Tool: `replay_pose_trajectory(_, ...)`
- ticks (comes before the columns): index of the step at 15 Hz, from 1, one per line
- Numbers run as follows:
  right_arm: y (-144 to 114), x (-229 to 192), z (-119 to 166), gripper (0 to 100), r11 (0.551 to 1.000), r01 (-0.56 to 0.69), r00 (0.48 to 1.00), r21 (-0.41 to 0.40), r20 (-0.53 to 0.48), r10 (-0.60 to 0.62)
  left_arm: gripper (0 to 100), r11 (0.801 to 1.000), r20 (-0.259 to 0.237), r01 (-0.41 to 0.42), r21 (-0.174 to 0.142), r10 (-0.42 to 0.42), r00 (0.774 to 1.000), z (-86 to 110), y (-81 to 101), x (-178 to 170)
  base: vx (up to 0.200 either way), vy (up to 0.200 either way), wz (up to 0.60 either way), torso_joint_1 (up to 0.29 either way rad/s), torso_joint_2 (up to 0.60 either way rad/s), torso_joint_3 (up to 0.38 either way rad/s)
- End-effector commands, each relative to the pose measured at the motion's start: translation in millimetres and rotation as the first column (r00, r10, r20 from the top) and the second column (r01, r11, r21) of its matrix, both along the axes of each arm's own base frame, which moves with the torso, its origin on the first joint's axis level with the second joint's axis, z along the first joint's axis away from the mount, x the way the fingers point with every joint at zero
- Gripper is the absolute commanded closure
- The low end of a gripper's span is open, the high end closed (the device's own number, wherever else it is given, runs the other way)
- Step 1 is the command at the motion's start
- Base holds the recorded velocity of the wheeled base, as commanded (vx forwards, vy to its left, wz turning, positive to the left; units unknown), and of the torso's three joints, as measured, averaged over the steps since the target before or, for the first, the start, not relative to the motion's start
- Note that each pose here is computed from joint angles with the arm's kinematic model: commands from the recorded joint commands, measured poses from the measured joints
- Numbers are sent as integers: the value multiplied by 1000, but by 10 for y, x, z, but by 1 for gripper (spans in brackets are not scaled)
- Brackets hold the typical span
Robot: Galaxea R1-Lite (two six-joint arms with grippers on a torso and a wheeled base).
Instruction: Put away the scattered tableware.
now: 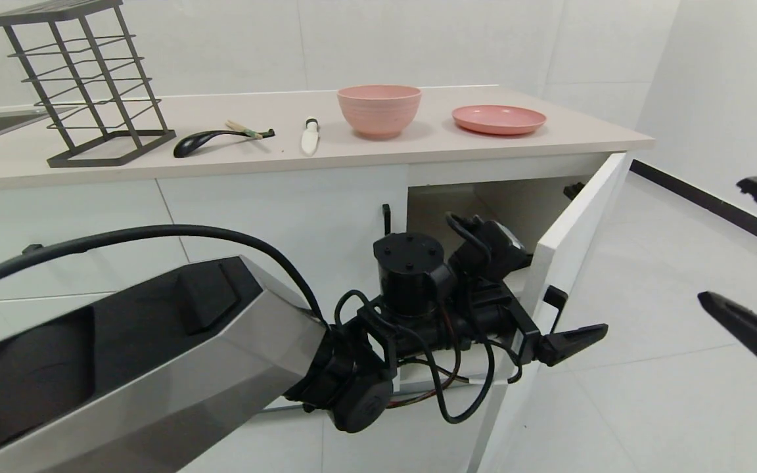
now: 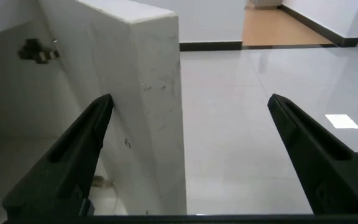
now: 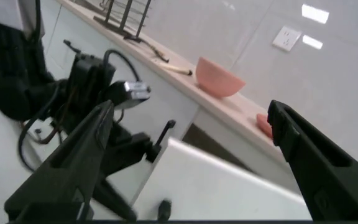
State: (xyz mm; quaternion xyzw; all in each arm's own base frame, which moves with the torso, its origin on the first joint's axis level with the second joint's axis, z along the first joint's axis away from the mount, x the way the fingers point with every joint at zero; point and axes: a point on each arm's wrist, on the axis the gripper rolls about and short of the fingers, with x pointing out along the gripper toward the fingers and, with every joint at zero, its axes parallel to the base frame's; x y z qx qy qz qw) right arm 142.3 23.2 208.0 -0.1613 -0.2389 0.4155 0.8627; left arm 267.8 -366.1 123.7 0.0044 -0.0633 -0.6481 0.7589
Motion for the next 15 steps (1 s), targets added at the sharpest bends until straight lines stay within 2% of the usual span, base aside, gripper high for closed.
replay_pose_trajectory(1,-9,-10,169,0,1000,7,997,4,80,-7,0,999,5,34,-8,-34,999,-69,-142,-80,0,0,0,0,0,0)
replay_pose_trajectory(5,-48,-20,241,0,999,35,993,6,115,-35,0,996,15,83,-19,-83,996,-149,-339,-222,0,0,0,0,0,0)
replay_pose_trajectory(6,-48,-55,287,0,999,34,989,7,141,-35,0,994,25,105,-31,-104,994,-174,-421,-289,0,0,0,0,0,0)
replay_pose_trajectory(9,-57,-123,458,0,999,41,973,11,225,-42,0,988,33,149,-42,-148,988,-254,-610,-409,0,0,0,0,0,0)
replay_pose_trajectory(10,-92,-146,537,0,998,66,963,11,262,-66,0,977,52,207,-58,-204,978,-297,-778,-511,0,0,0,0,0,0)
replay_pose_trajectory(12,-100,-176,566,0,997,73,958,12,279,-74,0,958,75,274,-79,-269,960,-379,-1004,-671,0,0,0,0,0,0)
replay_pose_trajectory(13,-101,-200,581,0,997,75,954,12,289,-75,0,942,93,319,-103,-311,946,-485,-1222,-835,0,0,0,0,0,0)
replay_pose_trajectory(15,-100,-250,604,0,997,74,948,13,308,-75,0,933,111,337,-128,-324,940,-555,-1359,-893,0,0,0,0,0,0)
